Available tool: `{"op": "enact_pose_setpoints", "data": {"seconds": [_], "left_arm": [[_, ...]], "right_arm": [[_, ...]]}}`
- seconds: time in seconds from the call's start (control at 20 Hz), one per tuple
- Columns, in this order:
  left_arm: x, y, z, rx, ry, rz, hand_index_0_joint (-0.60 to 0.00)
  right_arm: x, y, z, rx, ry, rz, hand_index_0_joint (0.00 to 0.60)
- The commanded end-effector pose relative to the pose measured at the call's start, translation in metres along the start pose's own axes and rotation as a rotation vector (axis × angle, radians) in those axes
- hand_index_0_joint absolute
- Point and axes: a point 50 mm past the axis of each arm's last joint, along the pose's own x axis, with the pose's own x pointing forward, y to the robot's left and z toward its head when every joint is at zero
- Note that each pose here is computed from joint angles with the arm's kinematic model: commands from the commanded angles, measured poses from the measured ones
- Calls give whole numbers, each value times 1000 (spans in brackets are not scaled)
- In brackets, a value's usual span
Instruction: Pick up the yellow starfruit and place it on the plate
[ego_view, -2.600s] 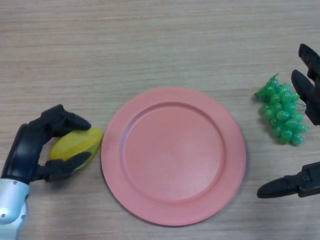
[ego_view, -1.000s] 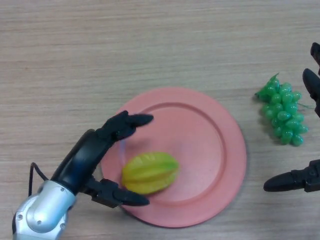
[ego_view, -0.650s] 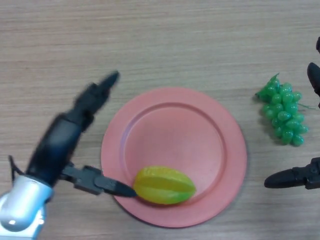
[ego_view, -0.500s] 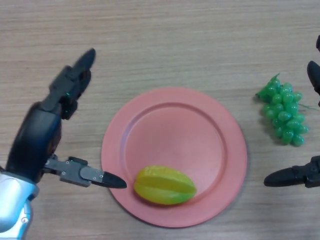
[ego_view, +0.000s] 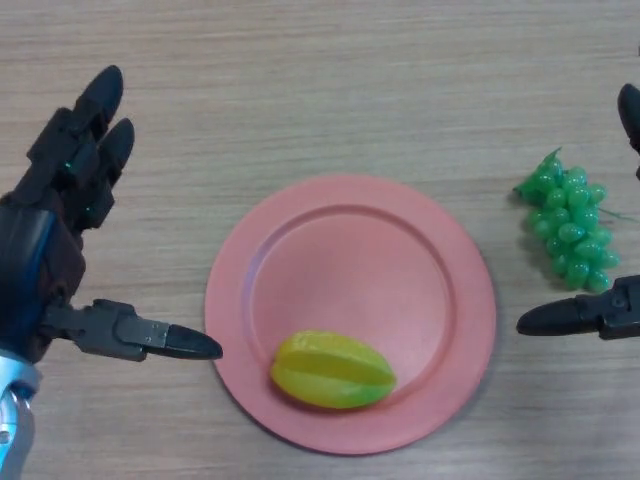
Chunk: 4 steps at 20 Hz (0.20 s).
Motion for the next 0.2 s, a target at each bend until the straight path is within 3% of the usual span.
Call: {"op": "enact_pose_setpoints", "data": {"seconds": [0.05, 0.2], "left_arm": [[-2, 20, 30, 50, -197, 60, 0], [-2, 27, 35, 87, -215, 68, 0]], "right_arm": [[-1, -12, 28, -43, -177, -48, 0], [0, -11, 27, -44, -171, -48, 0]]}}
